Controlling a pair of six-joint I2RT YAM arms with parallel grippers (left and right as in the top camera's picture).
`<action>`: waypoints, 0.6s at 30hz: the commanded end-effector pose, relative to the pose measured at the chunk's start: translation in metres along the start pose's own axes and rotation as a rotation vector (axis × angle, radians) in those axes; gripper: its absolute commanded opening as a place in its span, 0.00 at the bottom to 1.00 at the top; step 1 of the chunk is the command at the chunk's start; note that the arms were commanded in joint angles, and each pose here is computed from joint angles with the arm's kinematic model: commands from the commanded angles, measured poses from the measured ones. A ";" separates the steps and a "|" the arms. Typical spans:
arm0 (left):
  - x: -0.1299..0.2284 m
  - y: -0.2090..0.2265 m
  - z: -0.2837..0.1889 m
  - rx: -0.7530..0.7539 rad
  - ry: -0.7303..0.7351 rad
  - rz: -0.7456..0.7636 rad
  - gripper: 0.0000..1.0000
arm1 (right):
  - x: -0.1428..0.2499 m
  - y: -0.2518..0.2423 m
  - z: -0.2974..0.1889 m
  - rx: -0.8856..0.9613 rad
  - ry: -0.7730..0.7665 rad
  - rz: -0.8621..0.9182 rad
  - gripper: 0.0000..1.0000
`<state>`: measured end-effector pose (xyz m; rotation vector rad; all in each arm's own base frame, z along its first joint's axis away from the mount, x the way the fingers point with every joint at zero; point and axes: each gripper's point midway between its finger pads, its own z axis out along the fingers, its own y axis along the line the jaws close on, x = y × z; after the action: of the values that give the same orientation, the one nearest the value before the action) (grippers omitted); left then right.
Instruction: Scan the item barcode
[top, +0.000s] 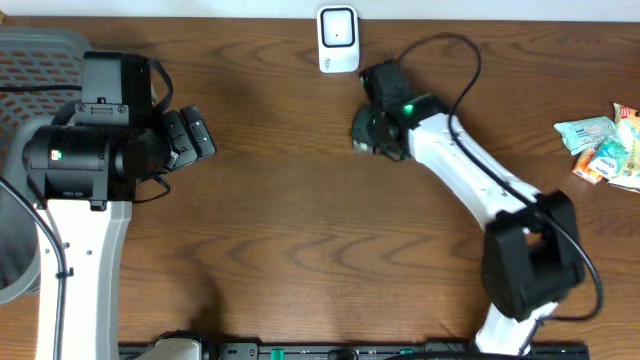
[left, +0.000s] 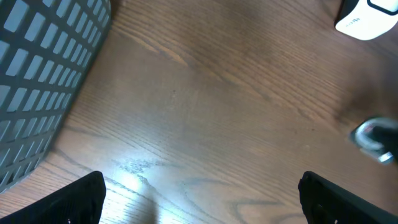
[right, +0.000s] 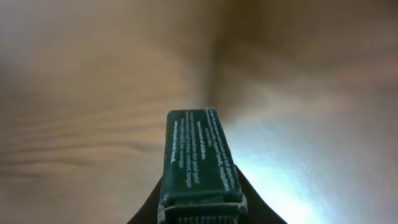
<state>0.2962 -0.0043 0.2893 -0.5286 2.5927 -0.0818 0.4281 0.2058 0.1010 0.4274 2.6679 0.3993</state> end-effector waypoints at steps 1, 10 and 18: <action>-0.001 0.003 -0.002 -0.011 -0.009 -0.015 0.97 | -0.033 0.022 -0.027 -0.084 -0.141 -0.178 0.08; -0.001 0.003 -0.002 -0.011 -0.009 -0.015 0.98 | -0.091 0.063 -0.051 -0.176 -0.443 -0.381 0.17; -0.001 0.003 -0.002 -0.011 -0.009 -0.015 0.98 | -0.122 0.078 -0.064 -0.209 -0.607 -0.353 0.13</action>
<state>0.2962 -0.0043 0.2893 -0.5286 2.5927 -0.0818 0.5183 0.2262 0.2216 0.0011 2.0599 0.4090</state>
